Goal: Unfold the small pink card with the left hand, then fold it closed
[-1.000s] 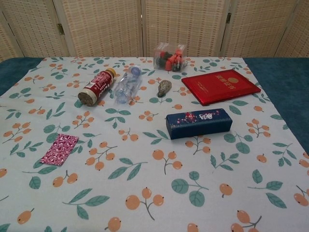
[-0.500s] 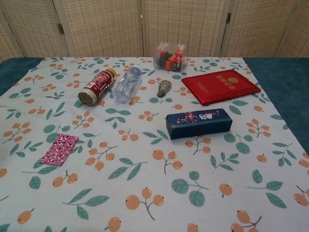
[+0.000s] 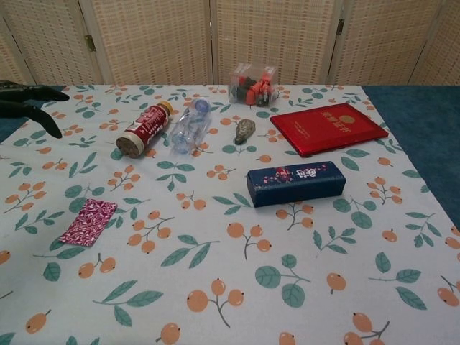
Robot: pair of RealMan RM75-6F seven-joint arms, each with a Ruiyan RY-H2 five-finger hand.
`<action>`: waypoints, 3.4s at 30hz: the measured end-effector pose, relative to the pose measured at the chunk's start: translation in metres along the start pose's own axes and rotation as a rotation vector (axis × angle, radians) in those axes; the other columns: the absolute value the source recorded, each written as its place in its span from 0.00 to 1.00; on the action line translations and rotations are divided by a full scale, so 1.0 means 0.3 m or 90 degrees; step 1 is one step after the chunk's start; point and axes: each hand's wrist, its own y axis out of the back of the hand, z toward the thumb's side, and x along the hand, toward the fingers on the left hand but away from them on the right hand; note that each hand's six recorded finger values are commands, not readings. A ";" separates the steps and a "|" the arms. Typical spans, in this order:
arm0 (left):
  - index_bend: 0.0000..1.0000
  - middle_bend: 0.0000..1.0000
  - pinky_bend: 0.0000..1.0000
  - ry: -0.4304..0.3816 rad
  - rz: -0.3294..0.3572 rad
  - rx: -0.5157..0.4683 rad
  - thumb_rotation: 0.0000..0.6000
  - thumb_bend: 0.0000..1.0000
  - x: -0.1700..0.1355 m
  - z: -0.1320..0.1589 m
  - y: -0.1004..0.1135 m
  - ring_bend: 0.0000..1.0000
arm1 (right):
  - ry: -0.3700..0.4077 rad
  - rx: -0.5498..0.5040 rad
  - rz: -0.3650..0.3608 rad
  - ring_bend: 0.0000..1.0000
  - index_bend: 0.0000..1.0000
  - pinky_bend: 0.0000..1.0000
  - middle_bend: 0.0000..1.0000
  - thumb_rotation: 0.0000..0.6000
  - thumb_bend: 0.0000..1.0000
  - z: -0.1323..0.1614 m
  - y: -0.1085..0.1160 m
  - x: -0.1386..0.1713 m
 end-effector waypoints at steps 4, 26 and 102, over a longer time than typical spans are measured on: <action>0.28 0.00 0.00 -0.046 -0.025 0.011 1.00 0.99 0.050 0.054 -0.027 0.00 | 0.001 -0.001 0.003 0.00 0.00 0.00 0.00 1.00 0.32 0.004 -0.002 0.000; 0.26 0.00 0.00 -0.094 -0.119 0.116 1.00 1.00 0.184 0.133 -0.216 0.00 | -0.005 -0.004 0.019 0.00 0.00 0.00 0.00 1.00 0.32 -0.002 -0.024 -0.006; 0.28 0.00 0.00 0.120 -0.241 0.156 1.00 1.00 -0.018 -0.189 -0.341 0.00 | -0.010 -0.010 0.012 0.00 0.00 0.00 0.00 1.00 0.32 -0.005 -0.018 0.019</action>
